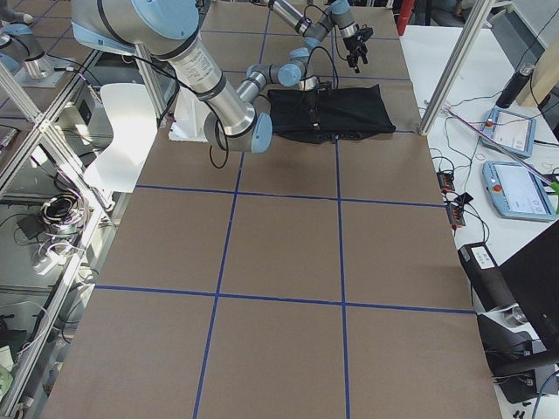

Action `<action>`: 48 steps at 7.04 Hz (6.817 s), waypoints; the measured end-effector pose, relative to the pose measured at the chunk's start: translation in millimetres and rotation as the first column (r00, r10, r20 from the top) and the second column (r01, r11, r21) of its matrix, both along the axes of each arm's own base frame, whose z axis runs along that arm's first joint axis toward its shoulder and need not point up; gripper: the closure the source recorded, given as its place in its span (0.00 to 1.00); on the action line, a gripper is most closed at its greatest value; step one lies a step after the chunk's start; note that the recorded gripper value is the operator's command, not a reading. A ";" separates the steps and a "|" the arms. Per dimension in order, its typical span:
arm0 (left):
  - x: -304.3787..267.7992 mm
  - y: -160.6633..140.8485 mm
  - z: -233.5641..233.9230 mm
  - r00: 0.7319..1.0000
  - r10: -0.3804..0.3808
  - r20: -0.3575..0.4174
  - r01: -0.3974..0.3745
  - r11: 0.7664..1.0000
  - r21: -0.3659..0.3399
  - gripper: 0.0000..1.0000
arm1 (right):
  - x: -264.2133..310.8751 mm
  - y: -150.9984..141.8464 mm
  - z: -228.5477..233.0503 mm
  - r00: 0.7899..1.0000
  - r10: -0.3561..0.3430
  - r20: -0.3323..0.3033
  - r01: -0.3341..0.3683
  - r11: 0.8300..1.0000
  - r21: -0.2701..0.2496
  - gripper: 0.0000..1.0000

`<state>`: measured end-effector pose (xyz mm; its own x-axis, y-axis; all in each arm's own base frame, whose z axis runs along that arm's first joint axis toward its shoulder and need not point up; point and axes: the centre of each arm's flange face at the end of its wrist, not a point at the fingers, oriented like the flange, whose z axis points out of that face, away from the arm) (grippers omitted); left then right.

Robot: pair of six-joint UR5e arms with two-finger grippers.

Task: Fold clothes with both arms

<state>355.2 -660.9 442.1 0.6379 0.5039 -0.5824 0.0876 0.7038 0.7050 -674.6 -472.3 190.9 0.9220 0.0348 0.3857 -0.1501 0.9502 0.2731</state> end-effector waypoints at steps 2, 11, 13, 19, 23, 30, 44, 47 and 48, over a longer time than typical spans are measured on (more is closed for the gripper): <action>0.1 0.1 0.1 1.000 0.000 0.000 0.000 1.000 0.000 0.00 | 17.9 -4.1 8.1 0.997 -0.058 -0.056 0.059 0.998 0.011 0.41; -1.0 -0.4 0.4 1.000 -0.001 0.000 0.001 1.000 0.000 0.00 | 85.8 56.4 -25.0 0.966 -0.181 0.184 0.192 0.981 -0.044 0.36; -2.0 0.7 4.2 1.000 -0.002 0.004 0.002 1.000 -0.004 0.00 | 72.2 83.1 -27.5 0.942 -0.239 0.238 0.271 0.956 -0.114 0.40; -3.8 3.2 10.1 1.000 -0.003 0.006 0.003 1.000 -0.007 0.00 | 40.3 130.7 -0.1 0.920 -0.339 0.196 0.367 0.922 -0.127 0.53; -4.1 3.9 10.1 1.000 -0.002 0.001 0.002 1.000 -0.001 0.00 | 36.7 139.0 14.2 0.913 -0.387 0.132 0.400 0.912 -0.088 0.87; -4.1 3.9 8.4 1.000 -0.004 -0.006 0.004 1.000 -0.002 0.00 | 105.8 150.2 63.0 0.922 -0.369 0.113 0.377 0.925 -0.053 0.01; -3.0 4.5 8.4 1.000 -0.007 -0.013 0.007 1.000 -0.013 0.00 | 48.0 -96.1 18.2 0.990 -0.090 0.105 0.095 0.994 -0.046 0.00; -2.7 4.7 8.4 1.000 -0.006 -0.013 0.006 1.000 -0.013 0.00 | 43.0 -98.4 20.3 0.991 -0.087 0.100 0.093 0.994 -0.063 0.00; -2.3 4.8 8.4 1.000 -0.006 -0.012 0.006 1.000 -0.013 0.00 | 42.2 -98.0 15.6 0.990 -0.087 0.108 0.094 0.993 -0.065 0.00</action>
<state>352.8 -656.1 450.5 0.6333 0.4927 -0.5968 0.1003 0.7124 0.6946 -632.4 -570.3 206.5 0.8770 -0.0163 0.4802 -0.0872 0.9774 0.1925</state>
